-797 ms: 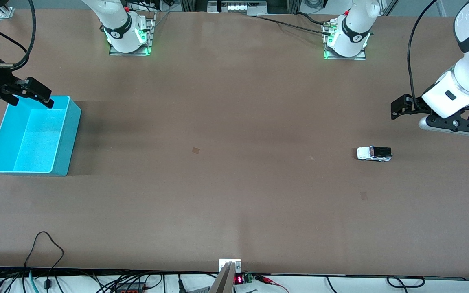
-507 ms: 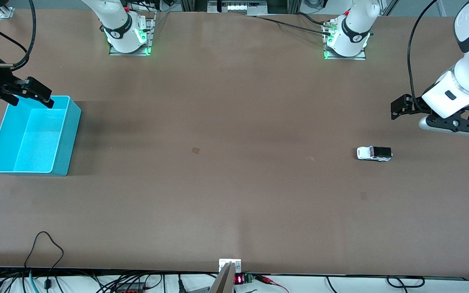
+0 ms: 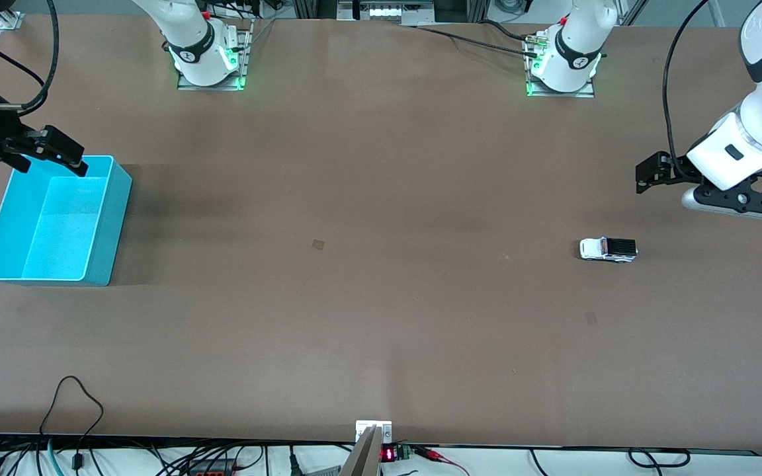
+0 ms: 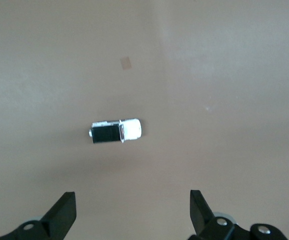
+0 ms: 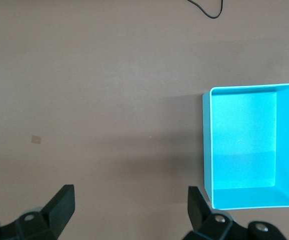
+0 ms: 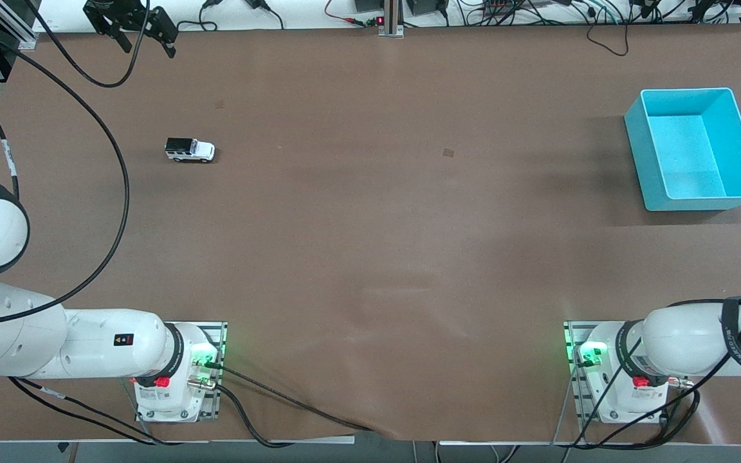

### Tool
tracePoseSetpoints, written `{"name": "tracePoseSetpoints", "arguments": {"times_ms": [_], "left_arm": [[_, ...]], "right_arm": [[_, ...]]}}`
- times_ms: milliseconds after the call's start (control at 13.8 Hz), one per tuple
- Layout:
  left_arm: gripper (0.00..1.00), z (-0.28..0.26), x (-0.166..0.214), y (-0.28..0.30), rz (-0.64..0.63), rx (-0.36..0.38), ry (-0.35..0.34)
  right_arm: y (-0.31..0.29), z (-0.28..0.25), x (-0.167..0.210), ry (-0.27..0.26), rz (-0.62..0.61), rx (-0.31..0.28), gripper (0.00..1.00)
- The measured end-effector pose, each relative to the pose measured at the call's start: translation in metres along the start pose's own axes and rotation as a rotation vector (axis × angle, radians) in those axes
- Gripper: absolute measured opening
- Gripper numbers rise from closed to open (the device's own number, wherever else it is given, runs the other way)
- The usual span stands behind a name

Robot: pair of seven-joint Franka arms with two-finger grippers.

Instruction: Wind and store white jeep toy

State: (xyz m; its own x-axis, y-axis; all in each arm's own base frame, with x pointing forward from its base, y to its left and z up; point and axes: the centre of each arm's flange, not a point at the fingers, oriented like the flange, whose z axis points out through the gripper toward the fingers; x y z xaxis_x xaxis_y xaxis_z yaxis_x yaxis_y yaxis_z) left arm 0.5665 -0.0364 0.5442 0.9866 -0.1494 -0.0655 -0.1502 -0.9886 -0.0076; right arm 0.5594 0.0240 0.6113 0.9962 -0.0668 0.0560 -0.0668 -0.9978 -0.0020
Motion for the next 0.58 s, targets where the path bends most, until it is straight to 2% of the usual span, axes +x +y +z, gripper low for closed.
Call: {"name": "tracePoseSetpoints", "arguments": {"times_ms": [217, 434, 579], "left_arm": [[1.00, 0.007, 0.000, 0.006, 0.011, -0.005, -0.039], [1.00, 0.015, -0.007, 0.014, 0.027, -0.010, -0.117], [1.00, 0.024, -0.010, 0.017, 0.084, -0.019, -0.175]], "right_arm": [[0.000, 0.001, 0.000, -0.001, 0.000, 0.000, 1.00], [0.000, 0.001, 0.001, -0.002, 0.000, 0.000, 1.00], [0.000, 0.001, 0.001, -0.002, 0.000, 0.000, 1.00]]}}
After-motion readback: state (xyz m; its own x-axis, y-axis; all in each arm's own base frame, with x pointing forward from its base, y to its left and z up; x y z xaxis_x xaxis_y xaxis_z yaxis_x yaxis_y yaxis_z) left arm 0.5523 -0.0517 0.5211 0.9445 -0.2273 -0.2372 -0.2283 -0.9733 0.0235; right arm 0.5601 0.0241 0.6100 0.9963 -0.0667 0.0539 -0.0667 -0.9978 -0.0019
